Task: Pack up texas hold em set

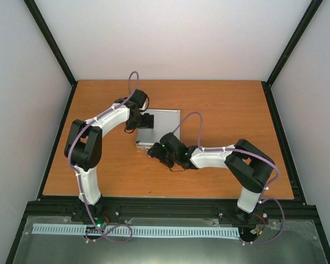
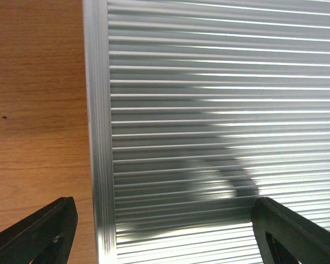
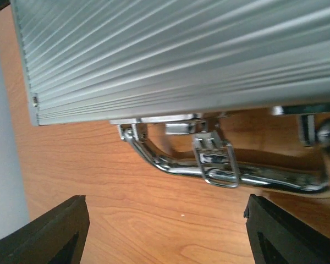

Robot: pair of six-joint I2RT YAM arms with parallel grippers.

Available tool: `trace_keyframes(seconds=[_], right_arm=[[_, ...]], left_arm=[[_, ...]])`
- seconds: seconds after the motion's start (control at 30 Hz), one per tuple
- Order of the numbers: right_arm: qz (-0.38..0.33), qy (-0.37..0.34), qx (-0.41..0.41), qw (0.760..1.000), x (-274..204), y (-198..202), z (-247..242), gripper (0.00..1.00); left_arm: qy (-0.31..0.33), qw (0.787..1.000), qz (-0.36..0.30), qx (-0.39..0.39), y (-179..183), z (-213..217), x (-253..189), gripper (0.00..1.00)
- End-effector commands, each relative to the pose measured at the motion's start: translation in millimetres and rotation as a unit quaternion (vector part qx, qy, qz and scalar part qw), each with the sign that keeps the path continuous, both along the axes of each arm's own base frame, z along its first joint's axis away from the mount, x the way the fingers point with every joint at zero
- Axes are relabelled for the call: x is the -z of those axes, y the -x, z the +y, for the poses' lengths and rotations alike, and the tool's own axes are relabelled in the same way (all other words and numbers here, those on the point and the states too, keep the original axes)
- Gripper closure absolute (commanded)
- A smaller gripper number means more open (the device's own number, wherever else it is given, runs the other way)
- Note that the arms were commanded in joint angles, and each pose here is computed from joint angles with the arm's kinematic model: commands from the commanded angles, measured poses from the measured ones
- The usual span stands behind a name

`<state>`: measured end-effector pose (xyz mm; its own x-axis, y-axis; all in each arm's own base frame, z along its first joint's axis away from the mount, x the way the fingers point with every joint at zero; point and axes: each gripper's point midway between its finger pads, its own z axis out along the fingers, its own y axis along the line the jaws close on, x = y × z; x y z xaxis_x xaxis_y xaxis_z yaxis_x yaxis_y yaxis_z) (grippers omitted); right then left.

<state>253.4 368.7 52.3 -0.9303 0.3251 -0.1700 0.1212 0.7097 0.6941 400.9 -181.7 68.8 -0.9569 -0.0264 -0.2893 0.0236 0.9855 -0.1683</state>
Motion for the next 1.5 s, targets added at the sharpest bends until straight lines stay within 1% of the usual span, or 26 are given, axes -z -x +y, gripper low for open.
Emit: trace_keyframes(seconds=[0.0,0.1,0.27,0.4,0.9,1.17,1.47], right_arm=[[-0.011,-0.029,0.015,0.999,-1.9,-5.1,15.7,0.21],[-0.010,-0.037,0.020,0.999,0.2,-6.8,18.3,0.21],[-0.016,-0.032,0.031,0.999,5.4,-11.1,16.4,0.21],[-0.030,-0.040,0.042,0.998,2.2,-16.8,16.2,0.22],[-0.088,-0.061,0.081,0.991,-36.2,-34.1,8.7,0.22],[-0.116,-0.078,0.071,0.988,-61.0,-42.2,16.8,0.22],[-0.121,-0.066,0.077,0.987,-54.4,-54.7,9.8,0.22]], left_arm=[[-0.052,0.996,0.072,0.003,31.6,19.4,39.0,0.10],[-0.053,0.996,0.073,0.002,33.2,20.4,39.6,0.10],[-0.052,0.996,0.072,0.003,34.8,21.0,38.9,0.11],[-0.051,0.996,0.070,0.003,34.6,20.7,37.7,0.10],[-0.048,0.996,0.071,0.006,35.1,19.6,37.9,0.11],[-0.048,0.996,0.073,0.006,35.2,19.3,40.2,0.10],[-0.046,0.996,0.074,0.007,35.1,18.5,41.3,0.11]])
